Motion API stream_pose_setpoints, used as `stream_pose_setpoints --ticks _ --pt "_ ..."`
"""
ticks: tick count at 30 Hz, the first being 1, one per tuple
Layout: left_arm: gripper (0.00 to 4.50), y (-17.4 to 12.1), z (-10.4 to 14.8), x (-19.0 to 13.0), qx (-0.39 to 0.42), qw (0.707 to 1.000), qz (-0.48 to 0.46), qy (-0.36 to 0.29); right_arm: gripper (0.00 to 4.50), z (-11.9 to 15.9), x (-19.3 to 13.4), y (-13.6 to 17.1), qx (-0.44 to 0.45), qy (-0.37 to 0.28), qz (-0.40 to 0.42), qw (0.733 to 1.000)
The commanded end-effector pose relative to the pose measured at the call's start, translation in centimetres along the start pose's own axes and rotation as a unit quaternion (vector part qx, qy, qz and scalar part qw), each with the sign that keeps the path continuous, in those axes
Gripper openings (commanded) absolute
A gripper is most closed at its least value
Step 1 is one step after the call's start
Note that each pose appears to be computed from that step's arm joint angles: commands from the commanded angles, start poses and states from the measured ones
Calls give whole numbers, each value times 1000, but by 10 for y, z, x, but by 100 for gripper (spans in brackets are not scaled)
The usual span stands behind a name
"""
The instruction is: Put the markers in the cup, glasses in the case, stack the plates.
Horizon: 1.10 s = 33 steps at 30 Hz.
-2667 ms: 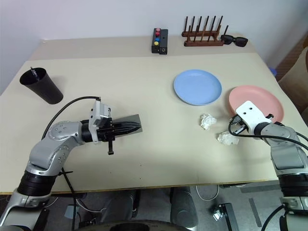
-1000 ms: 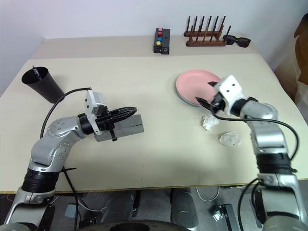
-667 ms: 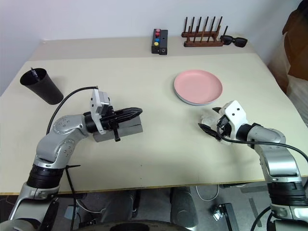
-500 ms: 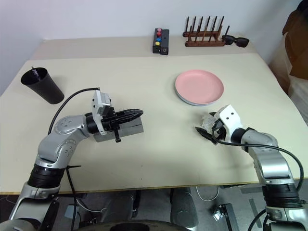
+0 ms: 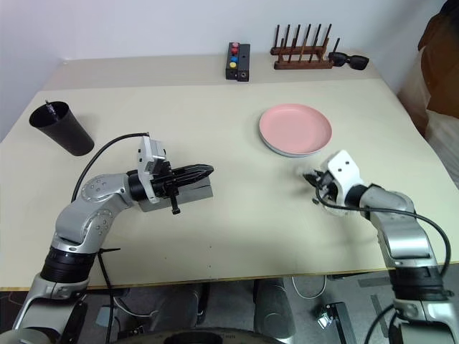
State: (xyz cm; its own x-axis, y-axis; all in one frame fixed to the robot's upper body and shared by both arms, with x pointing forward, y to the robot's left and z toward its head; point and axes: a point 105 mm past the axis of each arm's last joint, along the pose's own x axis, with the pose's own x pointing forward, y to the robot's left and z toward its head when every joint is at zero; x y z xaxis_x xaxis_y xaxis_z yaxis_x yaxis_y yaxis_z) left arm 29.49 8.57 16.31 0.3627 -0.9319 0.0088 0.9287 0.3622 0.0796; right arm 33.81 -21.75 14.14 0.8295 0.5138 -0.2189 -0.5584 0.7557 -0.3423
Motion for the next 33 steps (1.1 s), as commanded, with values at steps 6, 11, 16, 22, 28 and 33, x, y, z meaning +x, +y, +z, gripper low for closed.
stream_pose_setpoints --ticks 6,11,16,22,28,33 --pt "0 -2 11 -1 20 1000 2 -16 6 7 47 -35 -9 -19 -99 995" --pt "0 -3 11 -3 20 1000 9 -15 104 9 55 -46 16 -34 -115 993" --pt "0 -4 10 -3 16 1000 12 -15 356 24 49 -48 -3 -69 -115 991" --pt "0 -4 9 -1 14 1000 10 -15 408 27 9 -45 -17 -81 -79 993" --pt "0 -6 7 4 9 1000 -7 -14 408 -5 -49 -21 7 -10 0 1000" --pt "0 -6 4 10 8 1000 -28 -9 408 -32 -78 -7 41 58 23 997"
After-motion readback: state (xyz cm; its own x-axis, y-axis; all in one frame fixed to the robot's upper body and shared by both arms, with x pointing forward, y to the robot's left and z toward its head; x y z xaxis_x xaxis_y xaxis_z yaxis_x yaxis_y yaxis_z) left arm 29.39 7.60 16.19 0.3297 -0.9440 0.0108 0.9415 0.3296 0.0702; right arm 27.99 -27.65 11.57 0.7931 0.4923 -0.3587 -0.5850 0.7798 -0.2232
